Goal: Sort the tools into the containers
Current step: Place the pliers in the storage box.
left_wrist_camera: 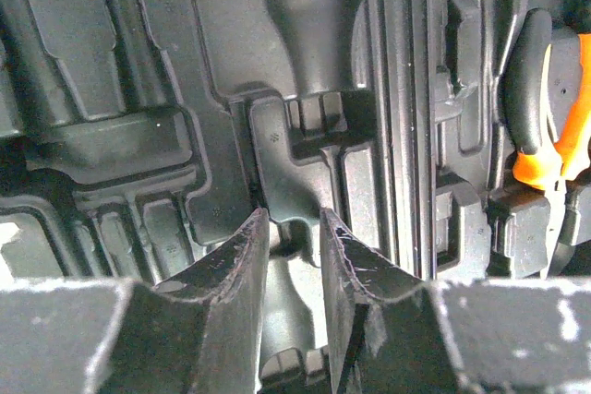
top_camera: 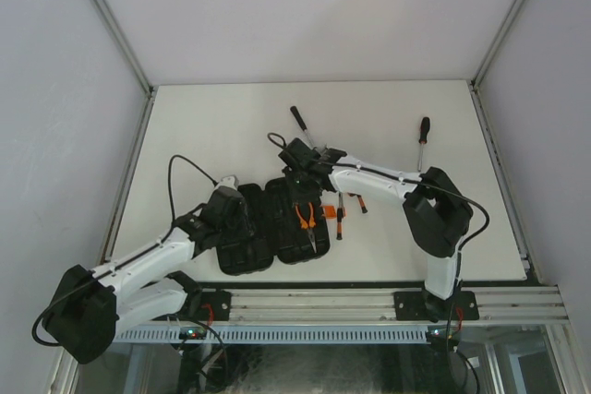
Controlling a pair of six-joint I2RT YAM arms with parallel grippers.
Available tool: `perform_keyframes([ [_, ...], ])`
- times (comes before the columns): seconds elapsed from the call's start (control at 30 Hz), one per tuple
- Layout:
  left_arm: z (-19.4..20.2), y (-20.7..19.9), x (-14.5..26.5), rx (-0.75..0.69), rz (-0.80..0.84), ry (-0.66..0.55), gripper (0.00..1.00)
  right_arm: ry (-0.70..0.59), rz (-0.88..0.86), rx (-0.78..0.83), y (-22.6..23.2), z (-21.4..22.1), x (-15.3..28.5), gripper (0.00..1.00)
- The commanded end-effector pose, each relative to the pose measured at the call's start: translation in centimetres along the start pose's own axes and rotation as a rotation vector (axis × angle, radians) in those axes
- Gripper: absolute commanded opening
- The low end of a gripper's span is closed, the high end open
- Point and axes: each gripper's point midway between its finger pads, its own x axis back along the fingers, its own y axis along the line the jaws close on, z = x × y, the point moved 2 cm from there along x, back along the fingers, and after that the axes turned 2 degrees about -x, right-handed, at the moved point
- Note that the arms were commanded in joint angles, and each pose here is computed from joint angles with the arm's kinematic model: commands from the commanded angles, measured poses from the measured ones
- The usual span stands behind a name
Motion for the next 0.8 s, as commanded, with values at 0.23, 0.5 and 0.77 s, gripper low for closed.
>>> perform_keyframes([
  [0.23,1.3,0.8,-0.9,0.024,-0.007,0.018,0.33,0.021,0.09,0.054,0.0,0.0,-1.4,0.18],
  [0.5,1.4,0.9,-0.9,0.022,-0.004,0.023,0.33,0.02,0.117,0.052,-0.4,-0.1,-2.2,0.18],
  [0.77,1.6,0.9,-1.0,0.02,-0.003,0.031,0.33,0.04,0.112,0.05,-0.3,0.0,-3.4,0.15],
])
